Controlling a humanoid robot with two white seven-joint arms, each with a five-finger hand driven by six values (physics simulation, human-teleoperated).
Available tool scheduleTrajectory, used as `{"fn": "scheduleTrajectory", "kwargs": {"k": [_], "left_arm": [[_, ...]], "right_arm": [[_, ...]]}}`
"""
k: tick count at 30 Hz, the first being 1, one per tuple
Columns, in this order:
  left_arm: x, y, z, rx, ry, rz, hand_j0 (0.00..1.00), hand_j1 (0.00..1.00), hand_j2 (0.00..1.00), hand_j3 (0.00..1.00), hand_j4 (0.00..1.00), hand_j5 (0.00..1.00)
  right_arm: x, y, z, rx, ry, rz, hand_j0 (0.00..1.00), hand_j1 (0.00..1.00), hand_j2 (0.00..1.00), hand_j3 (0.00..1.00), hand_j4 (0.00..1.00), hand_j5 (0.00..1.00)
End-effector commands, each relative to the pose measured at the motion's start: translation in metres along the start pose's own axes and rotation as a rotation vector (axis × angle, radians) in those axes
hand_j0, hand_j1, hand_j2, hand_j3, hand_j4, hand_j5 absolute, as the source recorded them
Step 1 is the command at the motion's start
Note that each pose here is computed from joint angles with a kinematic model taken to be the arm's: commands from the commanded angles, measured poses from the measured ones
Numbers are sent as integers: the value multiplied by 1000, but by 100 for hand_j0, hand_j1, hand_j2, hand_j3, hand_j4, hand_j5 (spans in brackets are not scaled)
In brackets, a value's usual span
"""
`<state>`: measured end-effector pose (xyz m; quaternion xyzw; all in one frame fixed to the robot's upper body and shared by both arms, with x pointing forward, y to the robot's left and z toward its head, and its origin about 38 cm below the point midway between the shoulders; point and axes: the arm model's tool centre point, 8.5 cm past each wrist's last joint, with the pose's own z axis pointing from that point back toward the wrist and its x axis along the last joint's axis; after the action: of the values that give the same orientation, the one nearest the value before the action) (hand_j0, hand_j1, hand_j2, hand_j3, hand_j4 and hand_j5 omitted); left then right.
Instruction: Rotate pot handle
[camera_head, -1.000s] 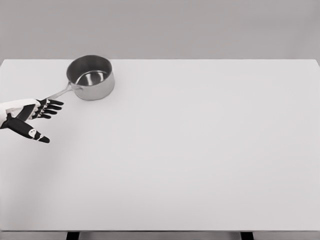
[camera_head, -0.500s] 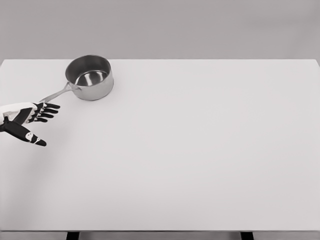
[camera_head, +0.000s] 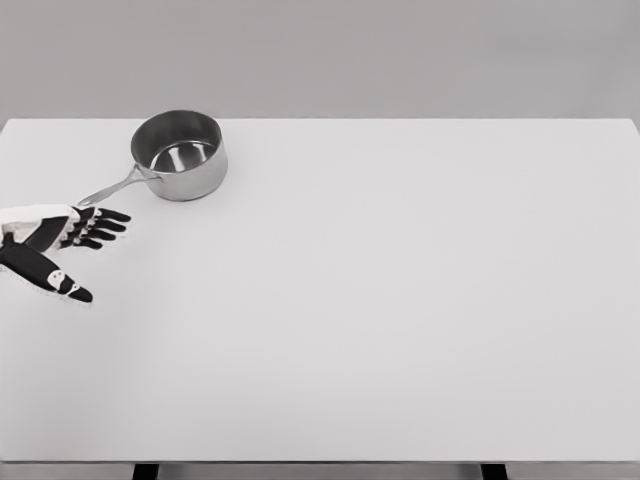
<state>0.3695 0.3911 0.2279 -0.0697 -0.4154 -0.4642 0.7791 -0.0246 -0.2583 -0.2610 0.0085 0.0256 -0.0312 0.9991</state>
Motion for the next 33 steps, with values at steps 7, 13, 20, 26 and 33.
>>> {"fn": "scheduleTrajectory", "kwargs": {"k": [7, 13, 20, 26, 33], "left_arm": [[8, -6, -7, -20, 24, 26, 100, 100, 100, 100, 100, 100], [20, -3, -18, -6, -11, 0, 100, 100, 100, 100, 100, 100], [14, 3, -28, 15, -3, 14, 100, 100, 100, 100, 100, 100], [14, 7, -35, 26, -10, 21, 100, 100, 100, 100, 100, 100], [3, 15, -41, 54, 12, 34, 100, 100, 100, 100, 100, 100]], "right_arm": [[0, 0, 0, 0, 0, 1, 100, 100, 100, 100, 100, 100], [0, 0, 0, 0, 1, -1, 100, 100, 100, 100, 100, 100], [0, 0, 0, 0, 0, 1, 100, 100, 100, 100, 100, 100], [0, 0, 0, 0, 0, 1, 100, 100, 100, 100, 100, 100], [0, 0, 0, 0, 0, 1, 100, 100, 100, 100, 100, 100]]}}
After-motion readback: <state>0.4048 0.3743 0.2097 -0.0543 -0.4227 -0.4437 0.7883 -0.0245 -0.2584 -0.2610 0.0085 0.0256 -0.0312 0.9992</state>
